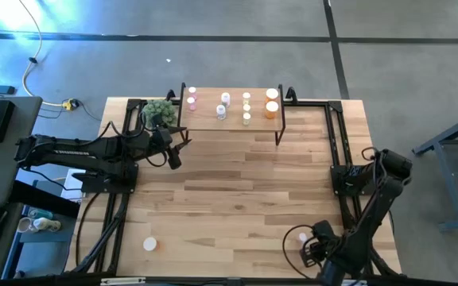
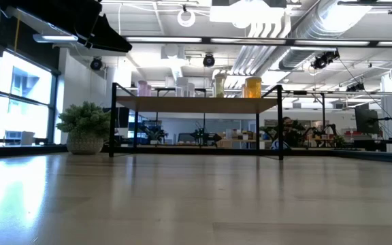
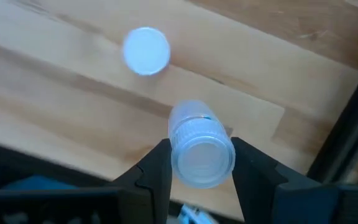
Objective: Pick and place medicine bottles onto shelf by color
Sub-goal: Put the transparent pill bottle on the shelf aligned with the other transparent pill bottles
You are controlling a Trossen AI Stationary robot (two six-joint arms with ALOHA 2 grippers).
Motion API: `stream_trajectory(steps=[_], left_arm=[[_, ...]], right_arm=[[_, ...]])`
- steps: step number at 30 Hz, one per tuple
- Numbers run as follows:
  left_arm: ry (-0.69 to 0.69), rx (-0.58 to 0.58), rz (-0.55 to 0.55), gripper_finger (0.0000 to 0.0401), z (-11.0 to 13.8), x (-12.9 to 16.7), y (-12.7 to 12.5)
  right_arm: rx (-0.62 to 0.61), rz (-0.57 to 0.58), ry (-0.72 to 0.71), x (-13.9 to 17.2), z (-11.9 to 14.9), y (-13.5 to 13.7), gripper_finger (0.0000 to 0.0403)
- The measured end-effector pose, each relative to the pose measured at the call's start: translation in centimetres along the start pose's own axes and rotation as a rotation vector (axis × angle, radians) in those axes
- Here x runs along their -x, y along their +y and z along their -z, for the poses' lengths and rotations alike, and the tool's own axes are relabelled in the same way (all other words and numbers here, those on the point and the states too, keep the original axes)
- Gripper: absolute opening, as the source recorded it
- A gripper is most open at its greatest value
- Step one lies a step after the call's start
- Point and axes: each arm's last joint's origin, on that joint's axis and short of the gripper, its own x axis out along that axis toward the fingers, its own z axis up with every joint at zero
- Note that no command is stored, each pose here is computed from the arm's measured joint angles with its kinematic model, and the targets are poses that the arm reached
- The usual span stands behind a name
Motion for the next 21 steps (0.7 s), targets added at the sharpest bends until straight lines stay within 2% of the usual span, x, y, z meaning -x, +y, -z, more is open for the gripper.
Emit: stream_trajectory(steps=[6, 10, 15, 21], left_arm=[[0.000, 0.000, 0.000, 0.0197, 0.0, 0.0, 0.0], [0.000, -0.001, 0.005, 0.0197, 0.0, 0.0, 0.0], [-0.007, -0.001, 0.064, 0.0197, 0.0, 0.0, -0.2], [-0.022, 0.012, 0.186, 0.0197, -0.1, 0.0, -0.5]], right_arm=[[0.032, -0.063, -0.078, 4.5, -0.3, 0.8, 0.0124], [0.030, -0.118, -0.182, 7.6, -2.0, 1.7, 0.0124], [0.071, -0.103, -0.219, 10.1, -5.3, 3.3, 0.0124], [0.229, -0.098, -0.228, 11.6, -10.9, 6.0, 0.0124]])
